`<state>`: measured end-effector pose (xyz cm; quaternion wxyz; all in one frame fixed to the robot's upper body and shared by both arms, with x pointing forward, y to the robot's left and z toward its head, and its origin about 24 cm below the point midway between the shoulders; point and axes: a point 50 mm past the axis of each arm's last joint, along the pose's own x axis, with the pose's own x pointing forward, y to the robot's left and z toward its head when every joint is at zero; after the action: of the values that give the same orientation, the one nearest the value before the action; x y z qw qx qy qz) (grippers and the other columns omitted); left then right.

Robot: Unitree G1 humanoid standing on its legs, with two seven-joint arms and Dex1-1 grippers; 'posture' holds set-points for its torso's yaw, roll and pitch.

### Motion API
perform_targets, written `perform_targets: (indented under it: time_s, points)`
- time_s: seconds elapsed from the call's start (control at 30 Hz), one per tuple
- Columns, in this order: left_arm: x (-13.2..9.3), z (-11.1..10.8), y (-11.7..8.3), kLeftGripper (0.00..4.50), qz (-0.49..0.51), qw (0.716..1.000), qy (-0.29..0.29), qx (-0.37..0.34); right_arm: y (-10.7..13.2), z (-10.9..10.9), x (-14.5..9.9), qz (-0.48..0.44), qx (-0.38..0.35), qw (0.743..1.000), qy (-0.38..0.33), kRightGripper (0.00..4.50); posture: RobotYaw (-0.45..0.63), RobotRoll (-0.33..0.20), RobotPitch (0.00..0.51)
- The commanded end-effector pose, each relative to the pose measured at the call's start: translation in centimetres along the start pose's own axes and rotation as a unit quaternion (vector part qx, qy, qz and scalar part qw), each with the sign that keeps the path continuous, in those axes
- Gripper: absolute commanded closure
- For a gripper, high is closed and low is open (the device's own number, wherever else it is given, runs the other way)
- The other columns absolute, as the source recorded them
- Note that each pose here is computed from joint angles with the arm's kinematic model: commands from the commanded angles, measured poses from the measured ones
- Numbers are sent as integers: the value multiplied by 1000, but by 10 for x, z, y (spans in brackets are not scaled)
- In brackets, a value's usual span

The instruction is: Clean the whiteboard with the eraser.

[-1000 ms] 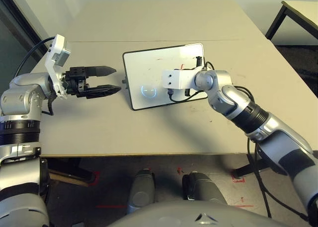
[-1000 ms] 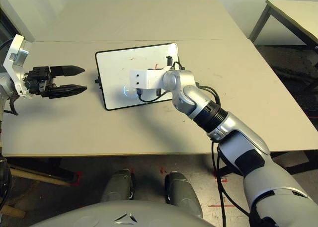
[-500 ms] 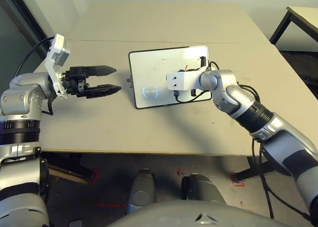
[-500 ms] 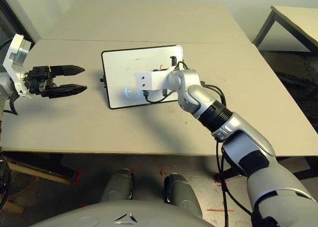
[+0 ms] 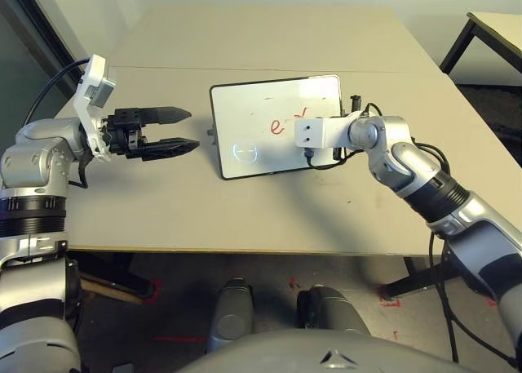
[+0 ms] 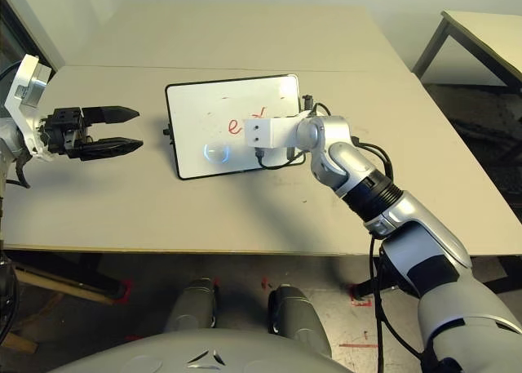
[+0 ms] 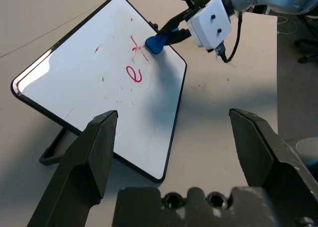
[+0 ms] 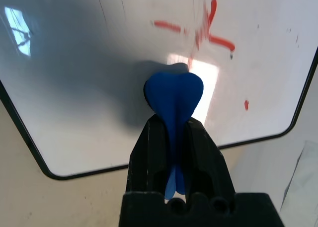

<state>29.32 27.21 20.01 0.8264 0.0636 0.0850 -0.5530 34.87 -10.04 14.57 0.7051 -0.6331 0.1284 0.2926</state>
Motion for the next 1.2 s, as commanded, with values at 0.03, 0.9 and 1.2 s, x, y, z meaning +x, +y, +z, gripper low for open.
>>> perform_targets:
  time_s: [0.03, 0.9, 1.2]
  points:
    - [2, 2, 1, 0, -6, 1000, 3, 3, 0, 10, 1, -1, -11, 1000, -10, 4260, 279, 0, 24]
    - [4, 3, 1, 0, -6, 1000, 2, 3, -12, -14, 2, -16, -10, 999, 33, 4261, 273, 0, 30]
    - [6, 3, 2, 0, -11, 1000, 2, 2, -17, -27, -2, -24, 0, 998, 51, 4261, 264, 0, 31]
